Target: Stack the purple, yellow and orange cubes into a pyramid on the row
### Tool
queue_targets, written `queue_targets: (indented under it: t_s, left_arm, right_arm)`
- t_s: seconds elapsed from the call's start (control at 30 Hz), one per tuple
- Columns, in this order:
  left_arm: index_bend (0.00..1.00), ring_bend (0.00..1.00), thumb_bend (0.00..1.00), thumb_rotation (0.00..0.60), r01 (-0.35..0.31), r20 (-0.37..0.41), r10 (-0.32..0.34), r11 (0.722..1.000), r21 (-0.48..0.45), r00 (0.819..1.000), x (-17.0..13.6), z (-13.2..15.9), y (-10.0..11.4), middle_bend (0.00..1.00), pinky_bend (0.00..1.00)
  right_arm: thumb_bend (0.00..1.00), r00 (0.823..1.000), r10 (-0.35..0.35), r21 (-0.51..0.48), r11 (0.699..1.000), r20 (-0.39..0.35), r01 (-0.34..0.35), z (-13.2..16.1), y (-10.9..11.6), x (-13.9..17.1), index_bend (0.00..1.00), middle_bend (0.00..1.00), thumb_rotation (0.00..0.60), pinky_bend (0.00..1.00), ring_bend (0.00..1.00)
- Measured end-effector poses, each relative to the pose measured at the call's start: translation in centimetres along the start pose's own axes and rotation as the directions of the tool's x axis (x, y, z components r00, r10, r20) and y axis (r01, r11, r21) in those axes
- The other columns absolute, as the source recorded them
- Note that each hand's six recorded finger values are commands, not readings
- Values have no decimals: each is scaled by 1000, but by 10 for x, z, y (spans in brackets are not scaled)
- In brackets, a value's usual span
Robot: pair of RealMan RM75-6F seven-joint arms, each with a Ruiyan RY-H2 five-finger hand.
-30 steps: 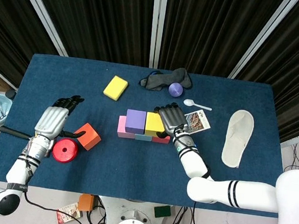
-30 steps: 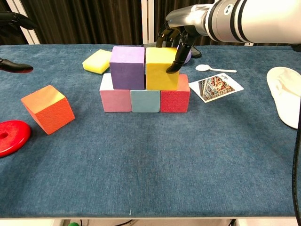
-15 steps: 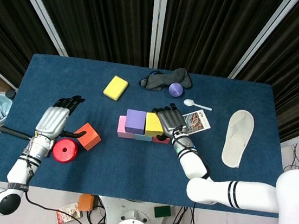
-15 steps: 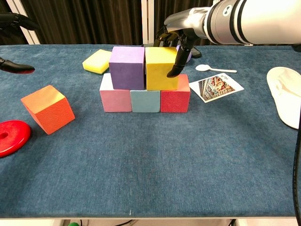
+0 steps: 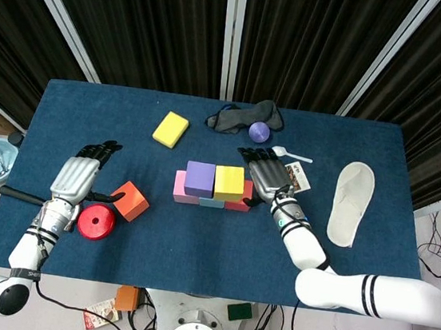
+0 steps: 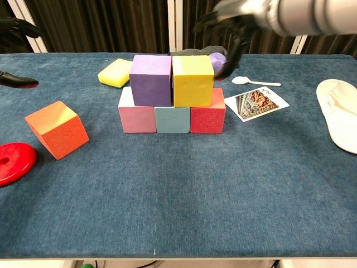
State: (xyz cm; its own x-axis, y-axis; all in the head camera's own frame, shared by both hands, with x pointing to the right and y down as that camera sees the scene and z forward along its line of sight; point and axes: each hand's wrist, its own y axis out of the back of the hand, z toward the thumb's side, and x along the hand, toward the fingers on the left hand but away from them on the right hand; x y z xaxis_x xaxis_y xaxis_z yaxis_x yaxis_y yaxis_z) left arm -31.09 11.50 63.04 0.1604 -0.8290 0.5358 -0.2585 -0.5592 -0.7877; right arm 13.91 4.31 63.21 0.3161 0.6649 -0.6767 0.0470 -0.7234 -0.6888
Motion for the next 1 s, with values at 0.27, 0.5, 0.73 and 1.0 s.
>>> queue_targets:
  t_s: [0.27, 0.5, 0.73, 1.0]
  left_arm:
    - [124, 114, 122, 433, -6, 1, 6, 1000, -7, 1000, 2, 0, 2, 84, 118]
    - [124, 114, 121, 441, 2, -7, -2, 1000, 0, 1000, 2, -2, 1, 84, 117]
    - [124, 114, 121, 434, 6, -11, -6, 1000, 1, 1000, 1, -4, 0, 84, 118]
    - [124, 114, 121, 449, 8, -9, -8, 1000, -2, 1000, 2, -5, -1, 84, 117]
  right_arm:
    - [170, 998, -8, -19, 1000, 54, 9, -35, 6, -1, 27, 53, 600, 0, 34]
    - [170, 999, 0, 7, 1000, 52, 0, -27, -9, -30, 27, 54, 600, 0, 35]
    - [170, 1000, 14, 21, 1000, 23, -14, -8, -20, -42, 26, 55, 600, 0, 34]
    - [171, 1000, 17, 25, 1000, 13, -17, -2, -21, -42, 26, 59, 600, 0, 20]
